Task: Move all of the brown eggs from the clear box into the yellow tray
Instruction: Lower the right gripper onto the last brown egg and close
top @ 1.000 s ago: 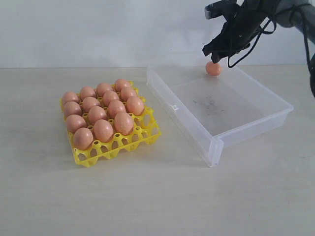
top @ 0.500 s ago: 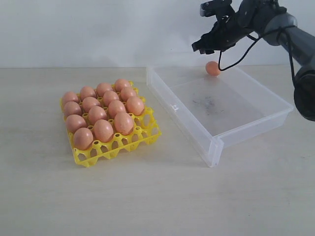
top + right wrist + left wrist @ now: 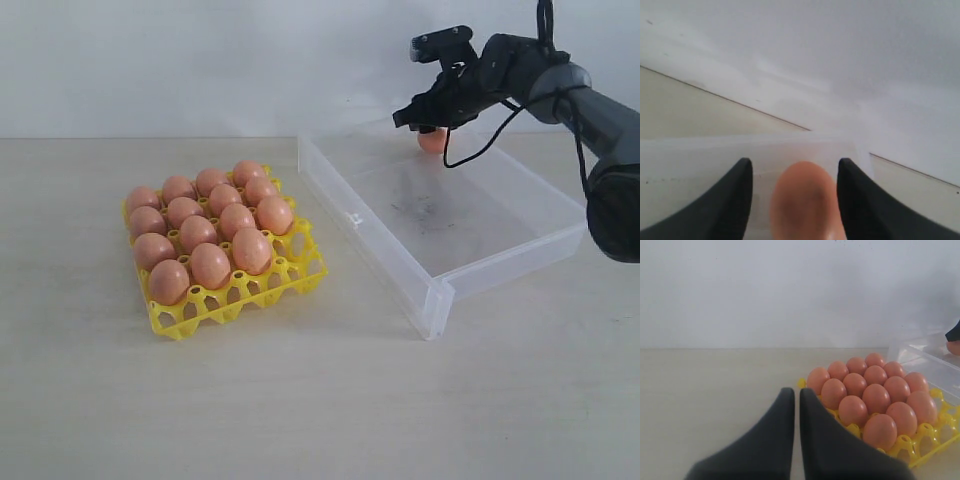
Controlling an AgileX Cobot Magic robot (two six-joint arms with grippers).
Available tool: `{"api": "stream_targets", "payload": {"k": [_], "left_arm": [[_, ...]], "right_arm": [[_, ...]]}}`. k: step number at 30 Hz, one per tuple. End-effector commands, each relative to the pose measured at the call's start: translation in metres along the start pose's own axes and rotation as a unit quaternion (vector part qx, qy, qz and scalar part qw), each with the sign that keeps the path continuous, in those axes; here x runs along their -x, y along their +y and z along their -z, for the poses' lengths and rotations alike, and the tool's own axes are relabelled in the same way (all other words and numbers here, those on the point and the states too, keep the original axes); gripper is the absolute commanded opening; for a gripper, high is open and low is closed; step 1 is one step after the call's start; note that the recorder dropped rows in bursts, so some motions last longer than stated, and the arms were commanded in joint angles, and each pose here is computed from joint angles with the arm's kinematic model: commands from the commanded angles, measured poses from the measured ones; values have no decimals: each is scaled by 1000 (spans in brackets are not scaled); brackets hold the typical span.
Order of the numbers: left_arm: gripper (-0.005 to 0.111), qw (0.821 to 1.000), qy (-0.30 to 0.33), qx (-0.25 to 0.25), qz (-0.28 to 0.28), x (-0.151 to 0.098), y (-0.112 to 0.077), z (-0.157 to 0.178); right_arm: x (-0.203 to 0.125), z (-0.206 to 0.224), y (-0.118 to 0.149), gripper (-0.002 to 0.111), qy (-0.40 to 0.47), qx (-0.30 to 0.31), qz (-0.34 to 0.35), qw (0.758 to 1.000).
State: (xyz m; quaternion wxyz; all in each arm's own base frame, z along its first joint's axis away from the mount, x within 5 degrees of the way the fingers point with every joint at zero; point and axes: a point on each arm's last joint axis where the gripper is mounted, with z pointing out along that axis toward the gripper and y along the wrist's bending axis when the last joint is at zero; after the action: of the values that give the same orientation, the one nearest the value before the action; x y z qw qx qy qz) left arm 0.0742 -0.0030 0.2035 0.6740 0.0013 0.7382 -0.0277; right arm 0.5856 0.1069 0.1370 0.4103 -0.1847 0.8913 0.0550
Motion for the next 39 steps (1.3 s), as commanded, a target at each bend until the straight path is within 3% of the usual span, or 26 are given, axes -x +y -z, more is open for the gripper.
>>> {"api": "stream_targets", "payload": {"k": [1, 14, 19, 24, 27, 34, 39], "left_arm": [[4, 1000, -2, -1, 0, 0, 0, 0], [4, 1000, -2, -1, 0, 0, 0, 0], [4, 1000, -2, -1, 0, 0, 0, 0], [4, 1000, -2, -1, 0, 0, 0, 0], [4, 1000, -2, -1, 0, 0, 0, 0], [4, 1000, -2, -1, 0, 0, 0, 0], [4, 1000, -2, -1, 0, 0, 0, 0]], "right_arm": [[-3, 1, -18, 47, -6, -15, -15, 1000], [-21, 1, -13, 45, 83, 23, -23, 996], [-27, 2, -13, 30, 115, 25, -14, 993], [-18, 4, -13, 0, 85, 25, -24, 996], [-13, 5, -10, 0, 64, 36, -39, 997], [9, 9, 2, 0, -33, 110, -165, 980], [26, 18, 18, 0, -82, 173, -168, 967]]}}
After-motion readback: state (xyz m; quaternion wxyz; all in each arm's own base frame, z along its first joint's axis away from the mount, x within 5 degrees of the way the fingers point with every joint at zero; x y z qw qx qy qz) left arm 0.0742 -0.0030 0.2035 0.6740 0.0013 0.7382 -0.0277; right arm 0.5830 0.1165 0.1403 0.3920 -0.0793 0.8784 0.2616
